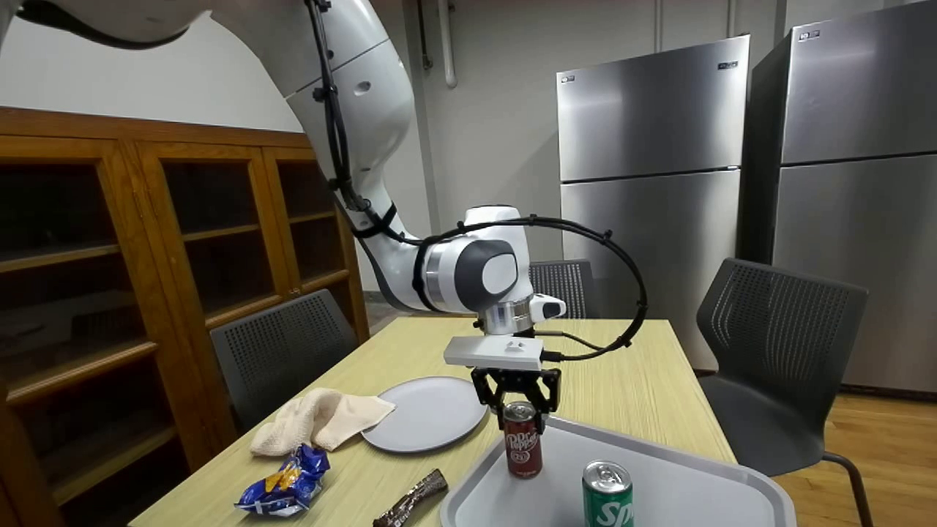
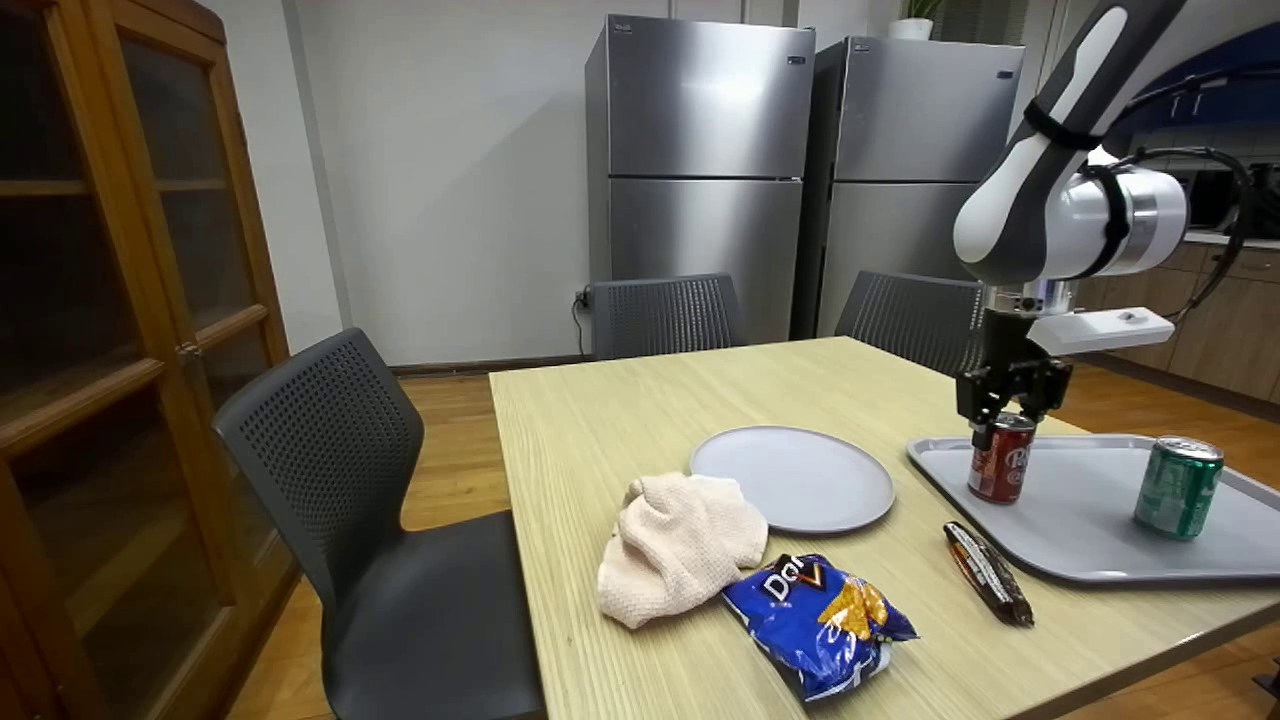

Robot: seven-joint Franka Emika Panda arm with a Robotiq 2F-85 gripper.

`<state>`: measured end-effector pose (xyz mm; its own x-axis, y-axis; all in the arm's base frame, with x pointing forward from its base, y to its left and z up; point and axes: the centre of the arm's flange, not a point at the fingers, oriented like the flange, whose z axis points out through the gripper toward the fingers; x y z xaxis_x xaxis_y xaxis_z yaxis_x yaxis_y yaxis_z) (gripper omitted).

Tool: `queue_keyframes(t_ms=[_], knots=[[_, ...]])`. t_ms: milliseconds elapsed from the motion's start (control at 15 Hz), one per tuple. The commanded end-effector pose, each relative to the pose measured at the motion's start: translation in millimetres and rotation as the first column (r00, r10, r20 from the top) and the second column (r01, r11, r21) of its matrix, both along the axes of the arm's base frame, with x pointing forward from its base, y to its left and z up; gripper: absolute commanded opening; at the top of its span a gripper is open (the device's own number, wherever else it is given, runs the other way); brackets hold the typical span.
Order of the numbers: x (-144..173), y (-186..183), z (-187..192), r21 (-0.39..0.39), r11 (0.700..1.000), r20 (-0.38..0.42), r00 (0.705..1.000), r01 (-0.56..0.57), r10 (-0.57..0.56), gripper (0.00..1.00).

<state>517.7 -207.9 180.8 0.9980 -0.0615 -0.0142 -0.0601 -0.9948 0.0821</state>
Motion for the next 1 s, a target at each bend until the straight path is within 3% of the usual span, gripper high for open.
queue_keyframes(t_ms=[0,533,933], knots=[[-0.5,-1.7,-0.2,-0.004,0.999,0.011,0.999,-0.034,0.034,0.39],[2.2,30.0,34.0,-0.015,0.994,0.072,0.991,-0.109,0.11,0.39],[16.2,74.0,59.1,0.002,0.984,0.117,0.977,-0.177,0.176,0.39]])
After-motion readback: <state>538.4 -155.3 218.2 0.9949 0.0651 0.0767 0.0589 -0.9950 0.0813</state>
